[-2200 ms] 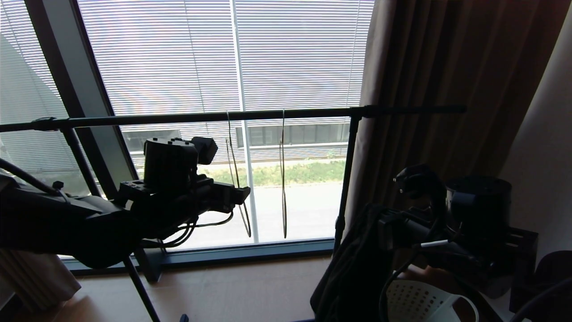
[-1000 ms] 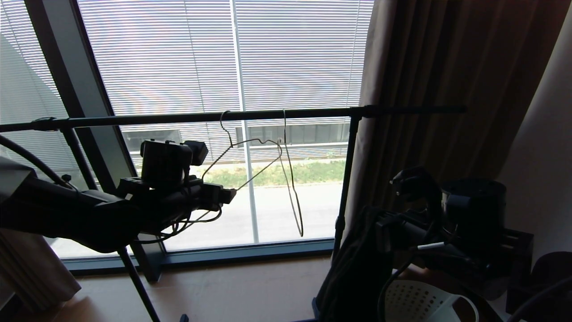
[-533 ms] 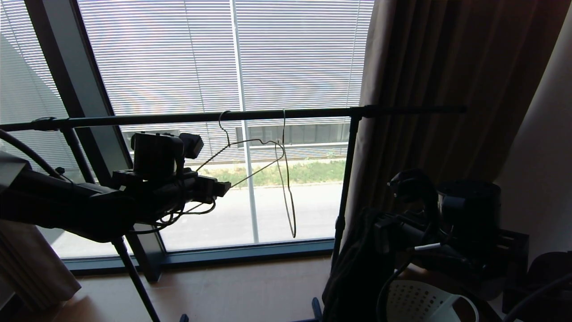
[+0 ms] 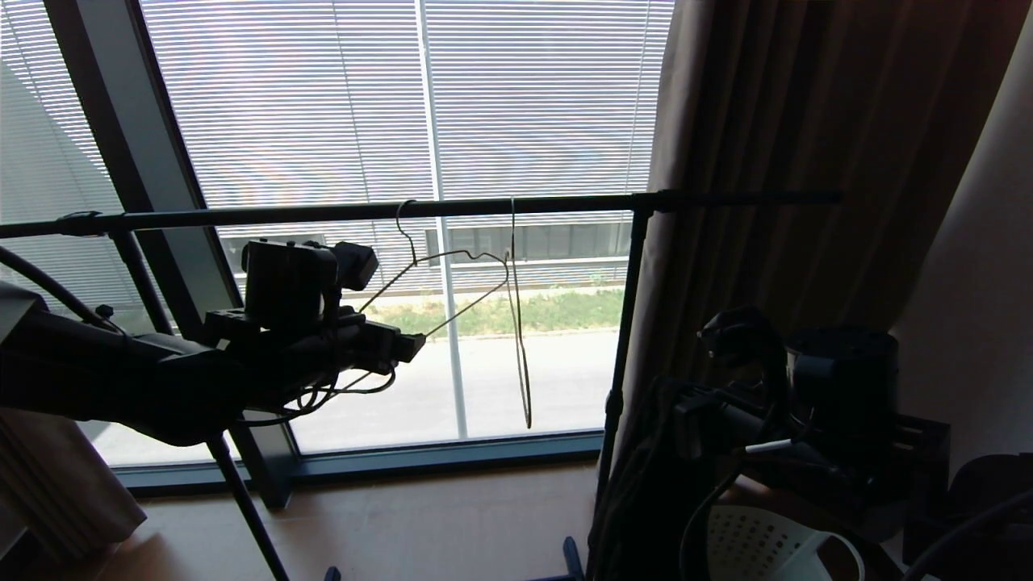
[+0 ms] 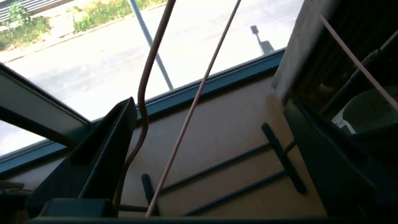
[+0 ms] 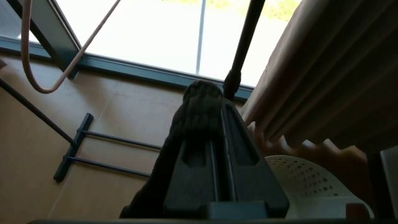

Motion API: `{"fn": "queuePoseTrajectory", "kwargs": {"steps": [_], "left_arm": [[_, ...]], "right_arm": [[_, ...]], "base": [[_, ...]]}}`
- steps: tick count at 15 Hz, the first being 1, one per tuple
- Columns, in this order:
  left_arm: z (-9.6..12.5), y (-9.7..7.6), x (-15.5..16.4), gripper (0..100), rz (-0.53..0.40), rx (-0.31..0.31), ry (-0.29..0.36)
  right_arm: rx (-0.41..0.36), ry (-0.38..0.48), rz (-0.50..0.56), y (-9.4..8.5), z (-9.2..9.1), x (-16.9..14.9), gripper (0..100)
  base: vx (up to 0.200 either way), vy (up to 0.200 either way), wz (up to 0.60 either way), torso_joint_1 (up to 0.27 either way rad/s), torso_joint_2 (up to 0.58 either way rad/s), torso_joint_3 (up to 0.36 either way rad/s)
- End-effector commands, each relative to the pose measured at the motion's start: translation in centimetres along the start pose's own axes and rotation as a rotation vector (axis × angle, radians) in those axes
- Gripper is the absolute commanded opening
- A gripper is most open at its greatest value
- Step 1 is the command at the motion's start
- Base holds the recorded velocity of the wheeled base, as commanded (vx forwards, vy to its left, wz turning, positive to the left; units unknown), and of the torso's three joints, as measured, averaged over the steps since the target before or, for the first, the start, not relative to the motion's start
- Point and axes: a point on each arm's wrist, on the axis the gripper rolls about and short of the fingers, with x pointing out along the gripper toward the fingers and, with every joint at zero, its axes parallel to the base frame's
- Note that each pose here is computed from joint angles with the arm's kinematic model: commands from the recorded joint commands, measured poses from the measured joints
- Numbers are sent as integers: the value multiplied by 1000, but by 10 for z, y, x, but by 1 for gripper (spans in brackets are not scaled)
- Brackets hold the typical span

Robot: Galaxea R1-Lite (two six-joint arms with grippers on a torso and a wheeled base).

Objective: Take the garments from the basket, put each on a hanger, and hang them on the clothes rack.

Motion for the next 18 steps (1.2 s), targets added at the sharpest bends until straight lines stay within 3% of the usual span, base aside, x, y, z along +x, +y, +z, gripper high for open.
{"fn": "queuePoseTrajectory", "kwargs": {"steps": [1, 4, 10, 11, 15, 18], "left_arm": [[4, 11, 4, 100, 26, -10, -4], [4, 18, 13, 100, 25, -10, 16], [4, 16, 32, 100, 15, 7, 22], [4, 15, 37, 0, 16, 9, 24], [-1, 14, 46, 0, 13, 16, 42], [10, 16, 44, 0, 20, 10, 3]], "right_arm": [[-2, 5, -1, 0, -1, 1, 0], [-3, 10, -1, 1, -2, 2, 0], [-2, 7, -1, 0, -2, 2, 0], [-2, 7, -1, 0, -2, 2, 0], [-4, 11, -1, 0, -3, 2, 0], [-4, 11, -1, 0, -3, 2, 0]], "base": [[0, 0, 0, 0, 0, 0], [0, 0, 0, 0, 0, 0], [0, 0, 0, 0, 0, 0], [0, 0, 0, 0, 0, 0], [0, 0, 0, 0, 0, 0], [0, 0, 0, 0, 0, 0]]}}
